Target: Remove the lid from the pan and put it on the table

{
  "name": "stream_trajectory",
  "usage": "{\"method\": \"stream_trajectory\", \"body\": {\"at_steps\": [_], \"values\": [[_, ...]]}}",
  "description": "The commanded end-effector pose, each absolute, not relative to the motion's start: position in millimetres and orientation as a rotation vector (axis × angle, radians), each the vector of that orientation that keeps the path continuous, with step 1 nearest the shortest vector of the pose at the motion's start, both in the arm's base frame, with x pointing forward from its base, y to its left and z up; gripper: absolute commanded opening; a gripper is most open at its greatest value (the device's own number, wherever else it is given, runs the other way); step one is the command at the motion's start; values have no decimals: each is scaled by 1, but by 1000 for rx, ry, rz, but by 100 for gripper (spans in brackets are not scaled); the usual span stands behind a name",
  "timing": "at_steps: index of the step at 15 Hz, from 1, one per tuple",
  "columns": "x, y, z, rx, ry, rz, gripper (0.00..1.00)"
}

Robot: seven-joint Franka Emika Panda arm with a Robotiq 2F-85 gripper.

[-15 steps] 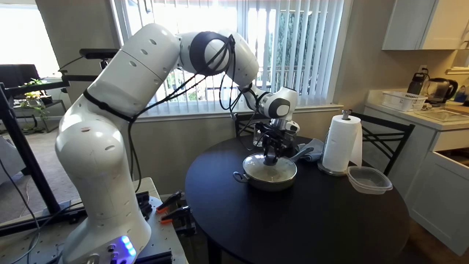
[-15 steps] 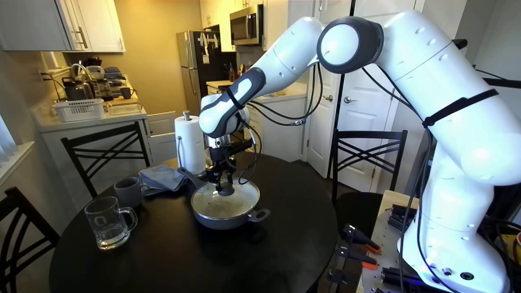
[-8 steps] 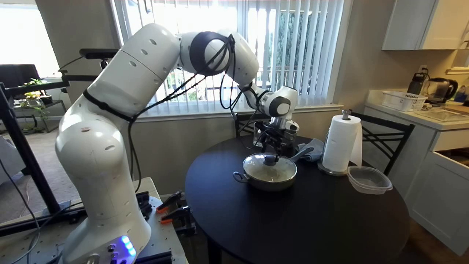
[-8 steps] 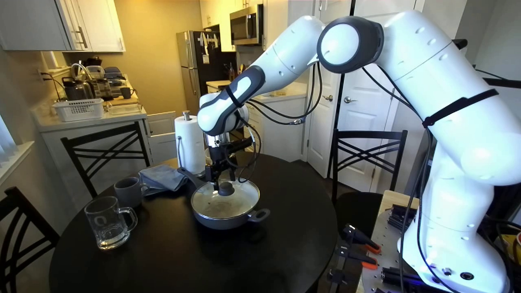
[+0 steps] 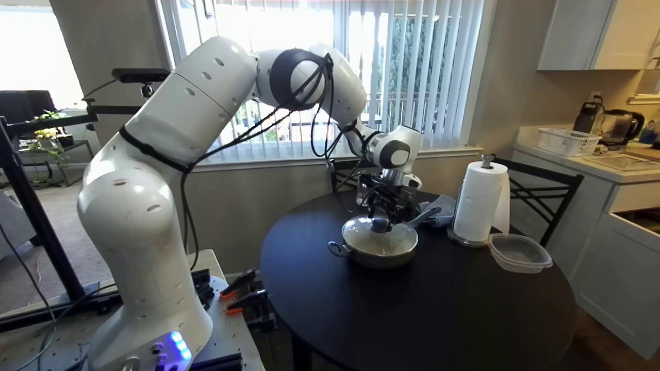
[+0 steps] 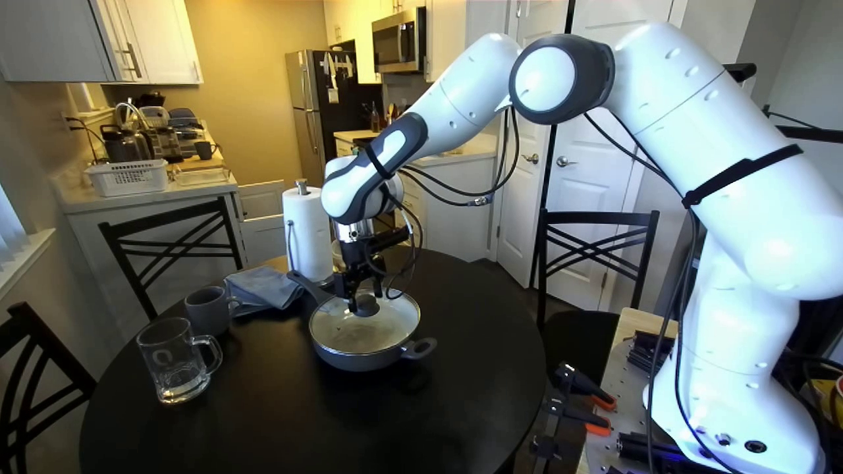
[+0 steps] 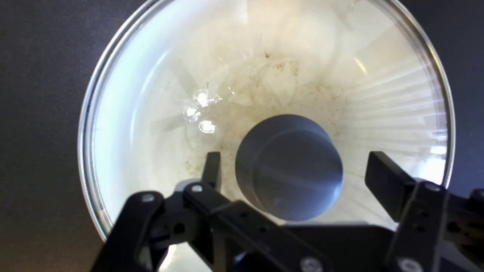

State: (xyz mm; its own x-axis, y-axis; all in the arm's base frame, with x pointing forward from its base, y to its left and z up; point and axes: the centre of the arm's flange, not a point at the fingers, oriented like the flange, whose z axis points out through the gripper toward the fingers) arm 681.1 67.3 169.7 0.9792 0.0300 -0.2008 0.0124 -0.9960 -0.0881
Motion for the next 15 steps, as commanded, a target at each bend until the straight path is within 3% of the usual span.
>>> {"method": "stream_trajectory", "body": {"at_steps": [1,2,7,15], "values": [[686,68,170,-3019,8,302,71],[686,68,170,-3019,8,300,69],[688,68,174,-3021,11,291,37],[680,74,206,-3049,85,261,33]]}}
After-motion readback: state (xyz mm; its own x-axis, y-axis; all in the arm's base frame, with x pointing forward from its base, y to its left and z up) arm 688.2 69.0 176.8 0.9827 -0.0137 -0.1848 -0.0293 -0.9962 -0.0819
